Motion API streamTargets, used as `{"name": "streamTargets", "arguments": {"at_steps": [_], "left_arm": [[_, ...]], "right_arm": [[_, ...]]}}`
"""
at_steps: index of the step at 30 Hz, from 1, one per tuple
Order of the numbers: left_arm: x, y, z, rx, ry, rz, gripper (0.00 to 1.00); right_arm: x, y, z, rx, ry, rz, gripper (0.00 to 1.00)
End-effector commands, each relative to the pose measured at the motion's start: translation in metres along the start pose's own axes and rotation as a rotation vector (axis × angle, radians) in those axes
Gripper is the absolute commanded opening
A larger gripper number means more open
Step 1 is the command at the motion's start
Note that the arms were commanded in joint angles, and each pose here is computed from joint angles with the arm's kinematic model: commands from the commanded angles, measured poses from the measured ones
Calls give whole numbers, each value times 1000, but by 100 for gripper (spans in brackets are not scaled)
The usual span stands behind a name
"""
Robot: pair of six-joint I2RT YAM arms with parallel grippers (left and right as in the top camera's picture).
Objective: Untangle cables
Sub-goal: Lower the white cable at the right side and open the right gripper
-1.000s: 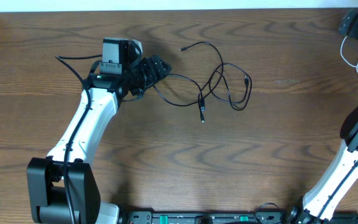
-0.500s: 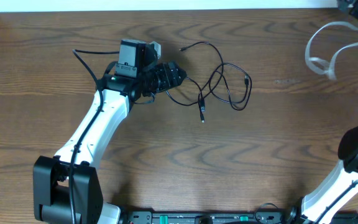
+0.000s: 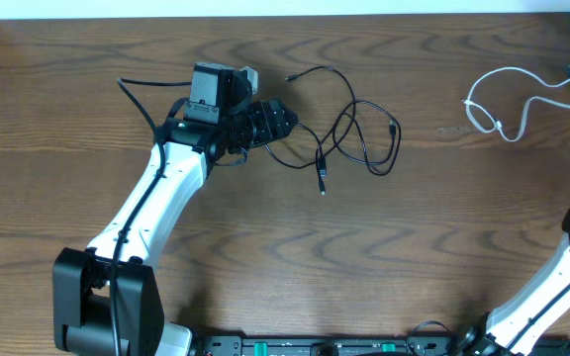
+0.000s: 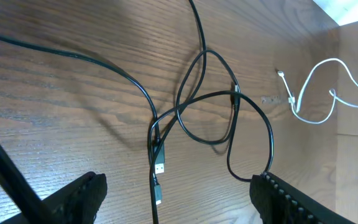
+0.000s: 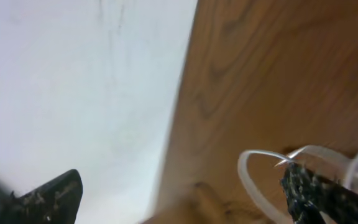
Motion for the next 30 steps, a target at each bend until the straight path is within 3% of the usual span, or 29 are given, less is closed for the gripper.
{"name": "streamTargets", "arguments": {"at_steps": [1,6,10,17,21,25,30], "left_arm": [[-2,0,-1,-5,18,-2,78],[-2,0,-1,-6,19,-1,77],[-2,0,-2,-7,19,0,77],[0,0,-3,-25,13,-27,74],[0,0,-3,-24,13,-27,74],[0,0,-3,-23,12,-28,74],[0,0,-3,-23,12,-28,74]], "right_arm": [[12,-4,13,154,300,-90,99],[16,-6,16,216,531,-96,99],[18,-6,15,221,531,-109,99],[28,-19,23,412,670,-160,99],[31,-22,5,324,807,-172,96],[26,-28,-22,142,910,-201,91],[16,-32,-20,154,847,-172,94]]}}
Point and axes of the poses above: each gripper's point midway between its finger pads, its own y axis out along the fingers, its own x axis along the line the jaws close on, z = x × y, the point moved 7 cm from there along -y, back along the fingers, and after that the axes turned 1 degree about -y, right-handed, at the moved point
